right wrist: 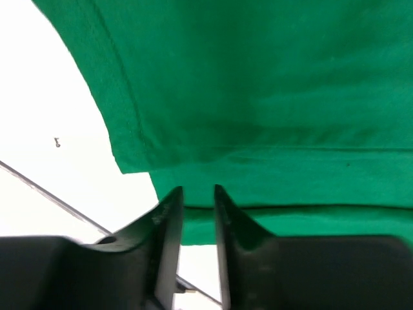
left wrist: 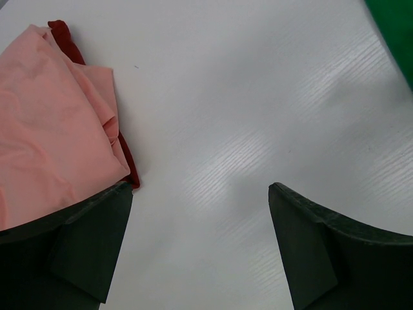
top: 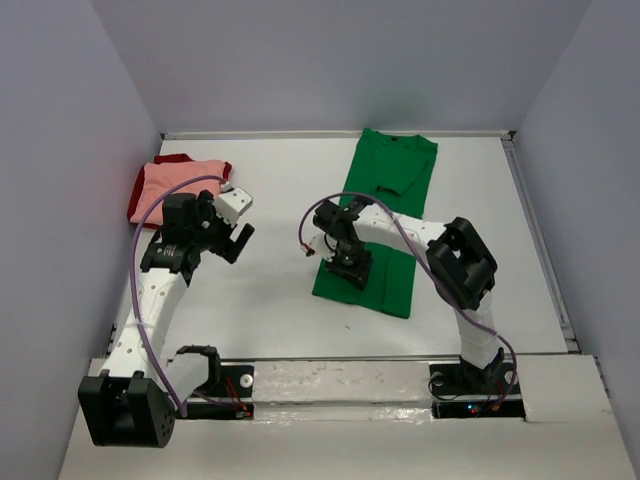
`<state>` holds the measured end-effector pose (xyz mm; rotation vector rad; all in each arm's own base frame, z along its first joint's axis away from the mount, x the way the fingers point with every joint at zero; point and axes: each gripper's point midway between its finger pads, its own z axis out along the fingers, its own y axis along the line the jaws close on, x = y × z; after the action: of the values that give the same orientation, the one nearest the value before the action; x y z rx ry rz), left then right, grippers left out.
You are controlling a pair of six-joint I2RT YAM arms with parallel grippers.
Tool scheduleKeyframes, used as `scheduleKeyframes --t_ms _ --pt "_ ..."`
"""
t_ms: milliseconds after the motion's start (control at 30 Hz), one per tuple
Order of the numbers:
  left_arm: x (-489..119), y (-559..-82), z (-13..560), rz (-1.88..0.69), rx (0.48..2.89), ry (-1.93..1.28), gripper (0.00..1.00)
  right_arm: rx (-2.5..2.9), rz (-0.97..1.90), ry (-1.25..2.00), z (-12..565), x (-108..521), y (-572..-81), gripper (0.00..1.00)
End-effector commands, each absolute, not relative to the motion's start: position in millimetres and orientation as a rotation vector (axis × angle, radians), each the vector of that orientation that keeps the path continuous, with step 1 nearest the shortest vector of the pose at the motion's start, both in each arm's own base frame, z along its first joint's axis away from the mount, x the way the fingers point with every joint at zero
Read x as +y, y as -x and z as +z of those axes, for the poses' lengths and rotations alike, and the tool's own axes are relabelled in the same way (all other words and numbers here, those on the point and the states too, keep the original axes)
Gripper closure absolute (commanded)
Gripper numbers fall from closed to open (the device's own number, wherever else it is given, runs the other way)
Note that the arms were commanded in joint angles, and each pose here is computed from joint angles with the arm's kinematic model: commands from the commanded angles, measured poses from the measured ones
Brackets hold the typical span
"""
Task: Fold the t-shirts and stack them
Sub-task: Fold the tshirt
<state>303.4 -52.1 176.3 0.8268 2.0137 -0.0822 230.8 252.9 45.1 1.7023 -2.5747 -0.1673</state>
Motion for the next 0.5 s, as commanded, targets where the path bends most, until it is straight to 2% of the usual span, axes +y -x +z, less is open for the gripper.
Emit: scheduleKeyframes --t_ms 0,67,167,200,233,333,467 --pt "-55 -306 194 -0.085 1.962 -0.837 0.01 -2.602 -0.208 -1.748 69 254 -224 0.66" --pt "-55 -306 194 -0.089 1.964 -0.841 0.01 -2.603 -0.191 -1.751 77 250 -223 0.66" --pt "-56 -307 191 -0.092 1.971 -0.860 0.01 -2.675 -0.160 -1.797 107 247 -230 0.77" --pt "-57 -306 189 -0.099 1.975 -0.878 0.01 -2.713 -0.151 -1.820 118 247 -234 0.93" --pt "-59 -308 186 -0.116 1.987 -0.886 0.01 -2.773 -0.160 -1.859 138 245 -236 1.00" --pt "-67 -310 184 -0.170 1.992 -0.916 0.01 -2.972 -0.043 -1.852 161 225 -260 1.00" --pt "-83 -320 192 -0.237 1.962 -0.960 0.01 -3.263 0.166 -1.584 163 158 -294 1.00"
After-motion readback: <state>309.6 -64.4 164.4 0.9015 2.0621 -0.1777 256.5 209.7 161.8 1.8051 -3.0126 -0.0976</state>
